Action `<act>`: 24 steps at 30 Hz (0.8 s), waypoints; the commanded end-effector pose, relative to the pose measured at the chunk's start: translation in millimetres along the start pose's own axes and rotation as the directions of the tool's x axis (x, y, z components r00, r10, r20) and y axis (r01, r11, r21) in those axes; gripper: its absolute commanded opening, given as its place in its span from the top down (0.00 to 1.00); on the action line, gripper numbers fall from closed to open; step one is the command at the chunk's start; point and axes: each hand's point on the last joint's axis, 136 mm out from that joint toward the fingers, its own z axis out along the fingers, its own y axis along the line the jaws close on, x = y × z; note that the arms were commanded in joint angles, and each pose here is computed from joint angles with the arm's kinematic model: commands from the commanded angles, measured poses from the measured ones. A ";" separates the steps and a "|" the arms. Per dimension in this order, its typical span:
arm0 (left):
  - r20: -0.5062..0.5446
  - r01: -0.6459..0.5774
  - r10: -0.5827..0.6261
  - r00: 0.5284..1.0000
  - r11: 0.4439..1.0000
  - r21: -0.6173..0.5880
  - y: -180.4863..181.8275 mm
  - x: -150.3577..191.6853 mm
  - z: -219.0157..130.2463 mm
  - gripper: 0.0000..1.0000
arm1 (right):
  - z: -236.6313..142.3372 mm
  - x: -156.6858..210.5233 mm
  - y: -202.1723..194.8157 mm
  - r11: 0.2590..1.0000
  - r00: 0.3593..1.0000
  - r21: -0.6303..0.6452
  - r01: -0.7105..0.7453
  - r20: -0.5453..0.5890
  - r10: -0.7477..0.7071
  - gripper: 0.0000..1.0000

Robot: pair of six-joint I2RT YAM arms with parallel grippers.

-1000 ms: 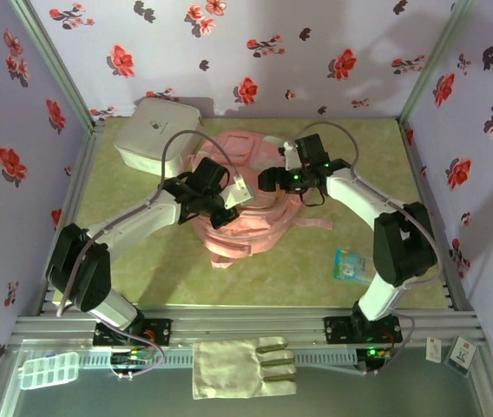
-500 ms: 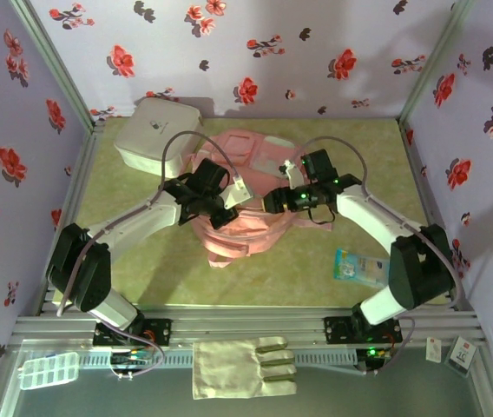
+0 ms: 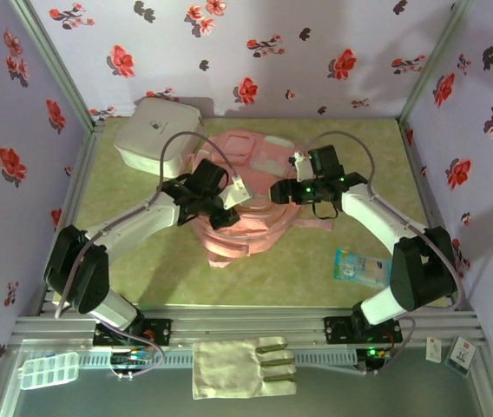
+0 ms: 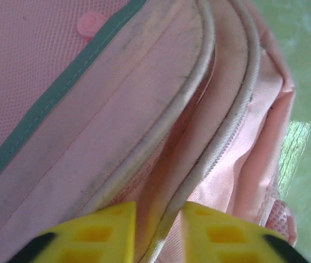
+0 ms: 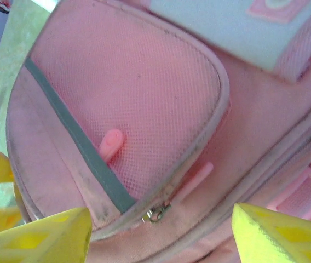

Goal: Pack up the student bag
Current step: Unzip the student bag at the center of the table.

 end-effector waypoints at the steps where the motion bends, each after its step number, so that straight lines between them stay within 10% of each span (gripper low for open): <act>1: 0.076 0.002 0.000 0.997 1.000 -0.028 2.0 -14.8 -25.9 0.53 | 5.7 -21.4 1.2 1.000 0.999 -0.002 -0.006 0.041 0.006 0.32; 17: -0.138 -0.198 0.180 0.974 0.972 -0.126 46.4 11.7 6.7 0.40 | 25.8 -29.4 -1.4 1.000 1.000 -0.026 -0.009 0.011 0.009 0.32; 24: -0.068 -0.165 0.154 0.986 0.964 -0.209 68.6 -10.6 8.8 0.68 | 28.3 -29.9 -2.6 1.000 1.000 -0.022 0.021 0.005 -0.021 0.32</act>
